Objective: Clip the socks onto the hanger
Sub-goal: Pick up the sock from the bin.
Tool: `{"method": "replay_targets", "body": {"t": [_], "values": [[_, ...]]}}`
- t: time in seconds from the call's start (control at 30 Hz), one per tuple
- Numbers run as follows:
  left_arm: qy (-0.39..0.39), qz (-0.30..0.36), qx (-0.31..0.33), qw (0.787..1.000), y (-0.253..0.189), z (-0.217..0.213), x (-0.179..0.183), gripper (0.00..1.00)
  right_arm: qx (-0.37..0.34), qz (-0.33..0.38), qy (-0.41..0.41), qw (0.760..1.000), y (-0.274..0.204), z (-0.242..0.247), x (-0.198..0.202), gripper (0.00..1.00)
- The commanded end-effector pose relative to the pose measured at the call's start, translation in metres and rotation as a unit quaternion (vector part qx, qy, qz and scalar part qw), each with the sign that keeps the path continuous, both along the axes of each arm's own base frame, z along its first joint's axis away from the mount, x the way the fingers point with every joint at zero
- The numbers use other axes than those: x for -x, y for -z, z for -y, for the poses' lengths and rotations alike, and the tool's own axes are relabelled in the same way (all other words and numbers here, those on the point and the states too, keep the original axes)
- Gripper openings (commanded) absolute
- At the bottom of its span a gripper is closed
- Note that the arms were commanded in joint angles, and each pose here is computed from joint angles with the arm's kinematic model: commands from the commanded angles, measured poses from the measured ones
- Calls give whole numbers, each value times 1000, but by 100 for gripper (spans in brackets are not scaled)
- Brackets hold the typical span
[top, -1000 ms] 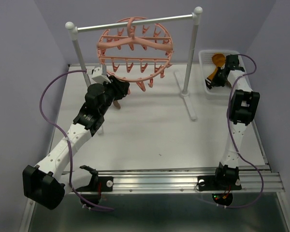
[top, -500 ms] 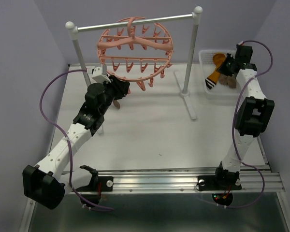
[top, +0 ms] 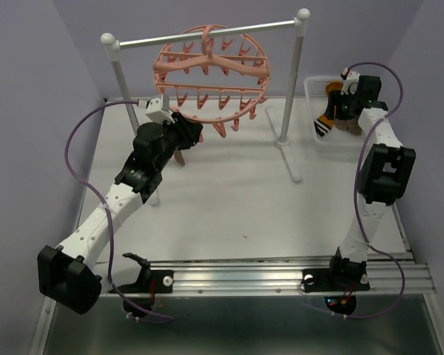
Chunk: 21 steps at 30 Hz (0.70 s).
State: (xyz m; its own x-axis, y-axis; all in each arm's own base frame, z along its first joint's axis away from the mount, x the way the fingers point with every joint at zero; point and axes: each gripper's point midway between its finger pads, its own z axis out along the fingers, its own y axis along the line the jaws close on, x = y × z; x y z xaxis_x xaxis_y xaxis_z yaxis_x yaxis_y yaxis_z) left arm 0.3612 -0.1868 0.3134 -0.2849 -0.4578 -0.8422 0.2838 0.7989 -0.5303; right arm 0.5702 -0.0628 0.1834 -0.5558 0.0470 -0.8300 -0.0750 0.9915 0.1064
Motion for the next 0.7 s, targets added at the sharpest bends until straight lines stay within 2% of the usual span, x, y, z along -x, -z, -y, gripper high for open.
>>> {"method": "replay_targets", "body": {"t": [0.0, 0.03, 0.17, 0.33, 0.43, 0.67], "values": [[15, 88, 12, 996, -61, 5, -2, 0, 141, -30, -140, 980, 42, 12, 0, 68], [17, 89, 8, 996, -62, 6, -2, 0, 168, -24, -162, 972, 41, 15, -4, 74], [24, 86, -1, 996, -57, 8, -3, 0, 199, -35, -239, 950, 61, 10, -3, 80], [31, 84, -17, 996, -50, 12, -7, 0, 246, -39, -296, 922, 77, 14, -5, 80], [33, 79, -22, 996, -46, 14, -10, 0, 247, -45, -336, 908, 87, 9, -2, 80], [41, 79, -38, 995, -43, 20, -19, 0, 239, -46, -372, 896, 102, -1, -12, 80]]}}
